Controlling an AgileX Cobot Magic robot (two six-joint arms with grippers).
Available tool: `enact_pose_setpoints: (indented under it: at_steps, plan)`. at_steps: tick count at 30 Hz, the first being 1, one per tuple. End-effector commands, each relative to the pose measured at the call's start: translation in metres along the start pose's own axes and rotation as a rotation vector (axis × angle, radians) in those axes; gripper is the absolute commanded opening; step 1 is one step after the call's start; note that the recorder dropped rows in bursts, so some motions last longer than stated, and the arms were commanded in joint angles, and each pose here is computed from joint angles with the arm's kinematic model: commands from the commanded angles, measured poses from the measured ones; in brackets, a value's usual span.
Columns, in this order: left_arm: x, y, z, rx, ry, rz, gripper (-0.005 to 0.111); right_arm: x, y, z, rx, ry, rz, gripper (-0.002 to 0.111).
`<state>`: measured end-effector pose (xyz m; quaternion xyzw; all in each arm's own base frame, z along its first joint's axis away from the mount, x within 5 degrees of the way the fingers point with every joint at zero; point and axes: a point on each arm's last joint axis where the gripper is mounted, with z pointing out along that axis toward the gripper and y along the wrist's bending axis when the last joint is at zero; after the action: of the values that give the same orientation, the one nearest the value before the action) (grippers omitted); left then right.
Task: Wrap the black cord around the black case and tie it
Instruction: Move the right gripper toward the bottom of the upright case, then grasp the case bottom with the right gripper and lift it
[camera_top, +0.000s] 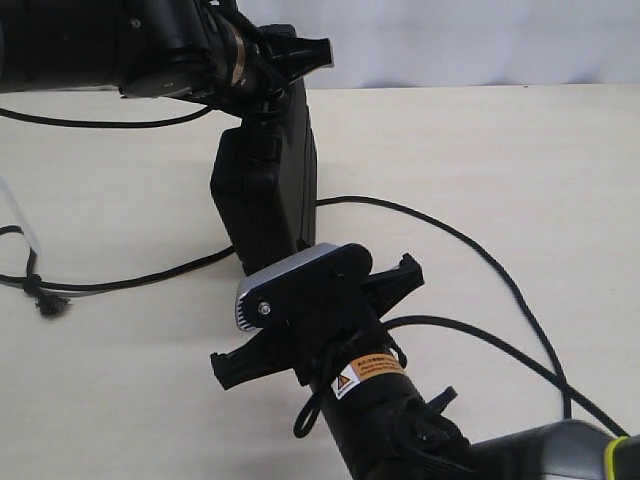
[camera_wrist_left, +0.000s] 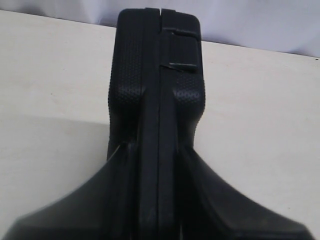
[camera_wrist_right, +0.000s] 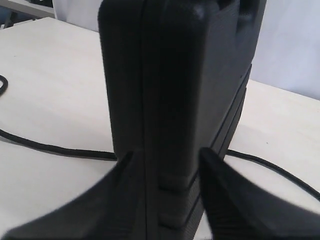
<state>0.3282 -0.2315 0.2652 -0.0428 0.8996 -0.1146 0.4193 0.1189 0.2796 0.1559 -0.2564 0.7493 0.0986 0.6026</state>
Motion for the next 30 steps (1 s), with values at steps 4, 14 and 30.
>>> enact_pose_setpoints:
  at_steps: [4, 14, 30]
  plan:
    - [-0.010, -0.007, -0.005, 0.062, -0.039, -0.008, 0.000, -0.004, 0.001, 0.000, 0.012, -0.031, 0.016, 0.109]
    - [-0.011, -0.008, -0.006, 0.078, -0.046, -0.003, 0.000, -0.015, 0.002, 0.010, 0.048, -0.116, 0.107, 0.110]
    - [-0.011, -0.011, -0.006, 0.112, -0.049, -0.008, 0.000, -0.001, 0.013, 0.053, 0.162, -0.143, 0.045, 0.110]
